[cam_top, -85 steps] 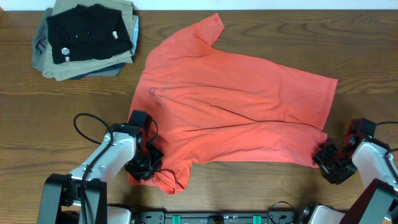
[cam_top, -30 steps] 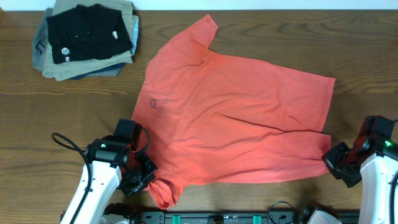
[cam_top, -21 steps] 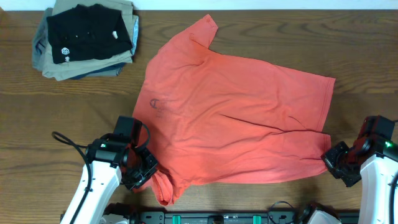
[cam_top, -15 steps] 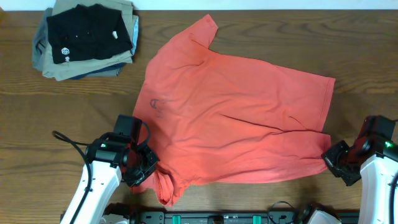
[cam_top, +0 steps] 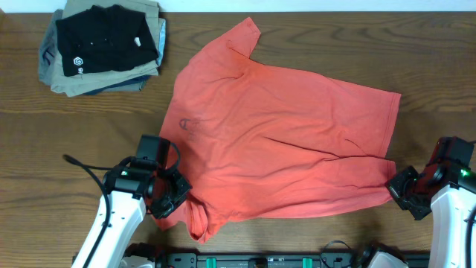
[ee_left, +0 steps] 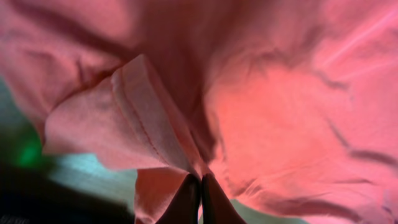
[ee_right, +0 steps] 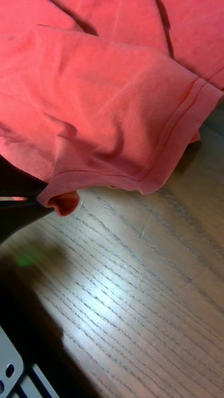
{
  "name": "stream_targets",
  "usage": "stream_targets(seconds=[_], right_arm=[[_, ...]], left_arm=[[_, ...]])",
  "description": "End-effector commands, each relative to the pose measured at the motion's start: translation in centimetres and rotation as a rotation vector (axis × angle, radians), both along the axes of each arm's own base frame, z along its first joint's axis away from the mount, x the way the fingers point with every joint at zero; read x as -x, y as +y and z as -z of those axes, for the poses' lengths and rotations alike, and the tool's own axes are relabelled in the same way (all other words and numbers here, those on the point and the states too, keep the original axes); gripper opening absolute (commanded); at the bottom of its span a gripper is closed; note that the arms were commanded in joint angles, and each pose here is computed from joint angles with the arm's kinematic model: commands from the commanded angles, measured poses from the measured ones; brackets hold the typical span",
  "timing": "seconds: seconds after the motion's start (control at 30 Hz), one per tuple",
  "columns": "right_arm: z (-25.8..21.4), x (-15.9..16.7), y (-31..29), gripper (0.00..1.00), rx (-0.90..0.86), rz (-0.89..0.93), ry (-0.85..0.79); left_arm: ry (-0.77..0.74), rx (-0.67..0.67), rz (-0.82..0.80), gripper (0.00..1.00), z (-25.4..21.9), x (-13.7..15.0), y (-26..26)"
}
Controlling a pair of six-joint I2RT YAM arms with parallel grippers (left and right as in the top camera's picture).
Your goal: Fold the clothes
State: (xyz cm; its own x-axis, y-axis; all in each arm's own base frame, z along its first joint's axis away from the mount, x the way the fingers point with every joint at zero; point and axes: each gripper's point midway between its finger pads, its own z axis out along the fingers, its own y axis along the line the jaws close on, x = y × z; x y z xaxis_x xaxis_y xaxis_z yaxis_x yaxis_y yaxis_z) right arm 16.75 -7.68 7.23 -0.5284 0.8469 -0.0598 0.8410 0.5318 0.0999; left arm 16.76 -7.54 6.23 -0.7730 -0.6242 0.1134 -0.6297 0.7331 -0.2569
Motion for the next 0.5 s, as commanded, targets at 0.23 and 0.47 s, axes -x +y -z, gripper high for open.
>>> stream_targets(seconds=[0.23,0.47], right_arm=[[-0.7,-0.9,-0.5,0.01,0.021,-0.013,-0.044],[-0.8,-1.7,-1.0,0.01,0.04,-0.008,-0.073]], left_arm=[[-0.084,0.042,0.053,0.06,-3.0,-2.3,-1.0],[-0.227,-0.036,0.029,0.06,-4.7,-5.8,0.1]])
